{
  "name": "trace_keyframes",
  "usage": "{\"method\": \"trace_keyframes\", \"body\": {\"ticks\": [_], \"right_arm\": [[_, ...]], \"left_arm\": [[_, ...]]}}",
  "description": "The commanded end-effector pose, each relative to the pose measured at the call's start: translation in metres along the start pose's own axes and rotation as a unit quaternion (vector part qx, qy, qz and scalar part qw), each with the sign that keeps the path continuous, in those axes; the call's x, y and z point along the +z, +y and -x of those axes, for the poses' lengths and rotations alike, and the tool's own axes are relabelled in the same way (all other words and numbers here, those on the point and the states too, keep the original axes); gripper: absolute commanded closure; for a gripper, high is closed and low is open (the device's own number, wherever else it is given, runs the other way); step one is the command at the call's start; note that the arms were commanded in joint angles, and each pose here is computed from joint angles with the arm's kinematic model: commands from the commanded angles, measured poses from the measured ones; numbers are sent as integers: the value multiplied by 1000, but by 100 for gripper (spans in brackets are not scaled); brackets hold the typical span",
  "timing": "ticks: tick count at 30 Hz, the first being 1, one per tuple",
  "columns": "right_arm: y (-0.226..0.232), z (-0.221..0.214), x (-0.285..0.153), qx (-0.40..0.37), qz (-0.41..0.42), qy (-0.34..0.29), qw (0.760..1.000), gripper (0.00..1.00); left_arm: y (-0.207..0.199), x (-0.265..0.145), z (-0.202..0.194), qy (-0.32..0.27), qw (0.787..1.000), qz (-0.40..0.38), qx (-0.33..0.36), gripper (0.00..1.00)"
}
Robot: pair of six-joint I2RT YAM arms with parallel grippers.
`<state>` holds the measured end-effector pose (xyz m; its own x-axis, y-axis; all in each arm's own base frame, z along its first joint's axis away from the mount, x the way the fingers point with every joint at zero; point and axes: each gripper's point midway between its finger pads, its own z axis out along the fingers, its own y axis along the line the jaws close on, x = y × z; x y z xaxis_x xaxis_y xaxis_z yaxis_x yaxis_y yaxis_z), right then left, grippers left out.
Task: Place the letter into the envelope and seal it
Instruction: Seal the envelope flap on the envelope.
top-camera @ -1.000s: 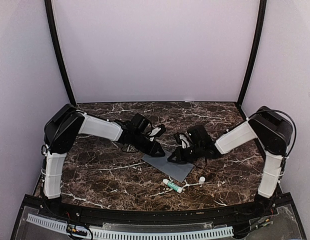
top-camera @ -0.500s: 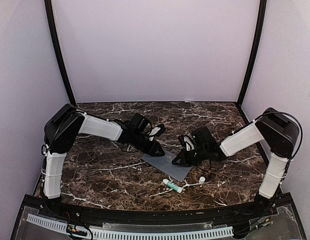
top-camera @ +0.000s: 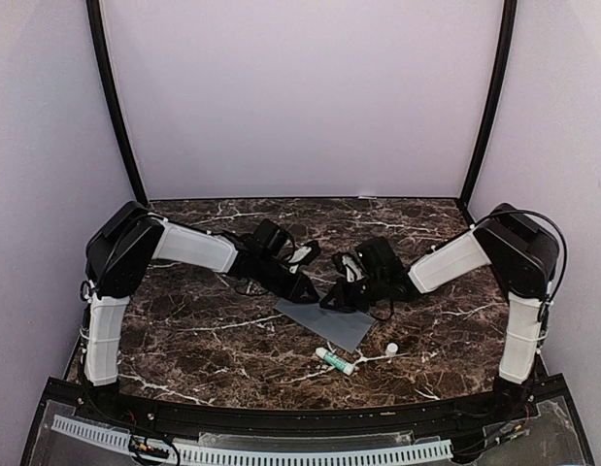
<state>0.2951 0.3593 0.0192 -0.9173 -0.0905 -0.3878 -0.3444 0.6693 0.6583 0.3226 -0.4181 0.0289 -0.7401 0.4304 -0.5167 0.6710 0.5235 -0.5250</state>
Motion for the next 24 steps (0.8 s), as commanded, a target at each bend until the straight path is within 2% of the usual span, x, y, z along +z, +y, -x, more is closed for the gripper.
{"method": "trace_keyframes", "body": {"ticks": [1,17,24], "right_arm": [[-29,-29,13,14,-55,41,998,100],[-38,-82,-10,38,-68,64,995,100],[-27,-85,-3,20,-56,78,995,100]], "left_arm": [[11,9,-27,45,999,14,-20,81],[12,9,-27,45,999,17,-23,81],[12,11,-29,47,998,16,-25,81]]}}
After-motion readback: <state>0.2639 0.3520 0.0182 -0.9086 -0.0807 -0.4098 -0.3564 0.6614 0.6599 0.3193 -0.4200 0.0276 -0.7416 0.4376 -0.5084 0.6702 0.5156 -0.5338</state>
